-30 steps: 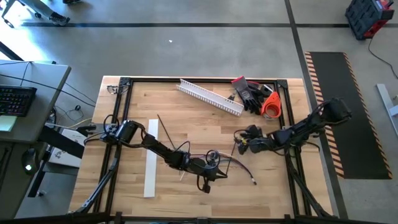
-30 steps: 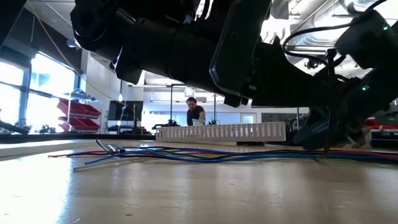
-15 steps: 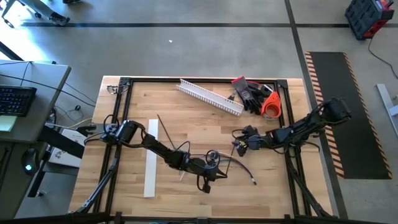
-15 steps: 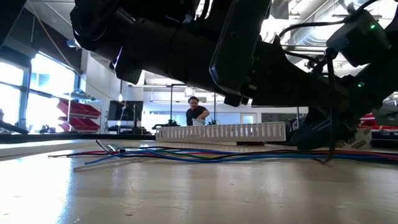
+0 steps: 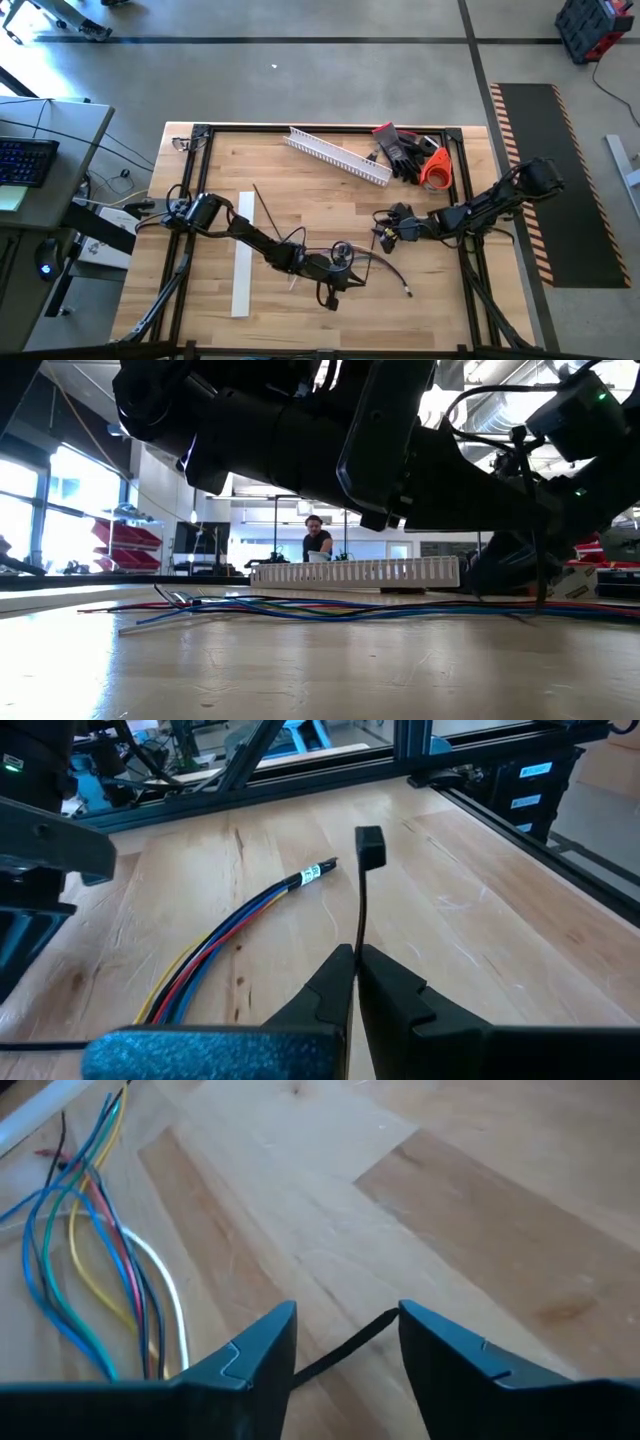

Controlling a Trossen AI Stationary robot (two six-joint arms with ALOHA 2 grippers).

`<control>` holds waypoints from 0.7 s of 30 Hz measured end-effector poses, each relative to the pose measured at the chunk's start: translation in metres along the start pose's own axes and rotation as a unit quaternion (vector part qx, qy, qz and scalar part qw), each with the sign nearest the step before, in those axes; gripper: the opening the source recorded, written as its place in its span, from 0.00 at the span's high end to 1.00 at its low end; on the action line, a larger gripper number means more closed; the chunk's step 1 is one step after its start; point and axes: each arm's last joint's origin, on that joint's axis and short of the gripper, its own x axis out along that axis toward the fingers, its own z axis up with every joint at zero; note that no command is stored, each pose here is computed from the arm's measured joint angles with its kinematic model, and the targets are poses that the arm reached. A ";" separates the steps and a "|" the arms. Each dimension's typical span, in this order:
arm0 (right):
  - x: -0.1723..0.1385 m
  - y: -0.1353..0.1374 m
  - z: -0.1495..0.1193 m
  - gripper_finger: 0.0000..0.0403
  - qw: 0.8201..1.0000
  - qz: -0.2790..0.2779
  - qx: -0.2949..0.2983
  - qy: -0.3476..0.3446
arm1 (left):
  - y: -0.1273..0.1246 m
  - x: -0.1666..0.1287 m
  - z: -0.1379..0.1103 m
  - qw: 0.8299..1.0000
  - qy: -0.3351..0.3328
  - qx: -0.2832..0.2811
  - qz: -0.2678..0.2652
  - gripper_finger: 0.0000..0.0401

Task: Ziptie cables
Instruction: Wrap the right zip tie on the cable

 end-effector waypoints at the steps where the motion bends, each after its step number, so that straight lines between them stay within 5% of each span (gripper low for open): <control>1: 0.000 0.000 0.000 0.58 1.000 -0.002 0.002 -0.001 | 0.000 0.000 0.000 1.000 0.000 0.000 0.000 1.00; 11: 0.003 -0.004 0.004 0.43 0.999 0.019 0.035 0.028 | 0.000 0.000 0.000 1.000 0.000 0.000 0.001 1.00; 21: 0.007 -0.011 0.011 0.48 0.995 0.048 0.058 0.066 | 0.000 0.000 0.000 1.000 0.000 0.000 0.000 1.00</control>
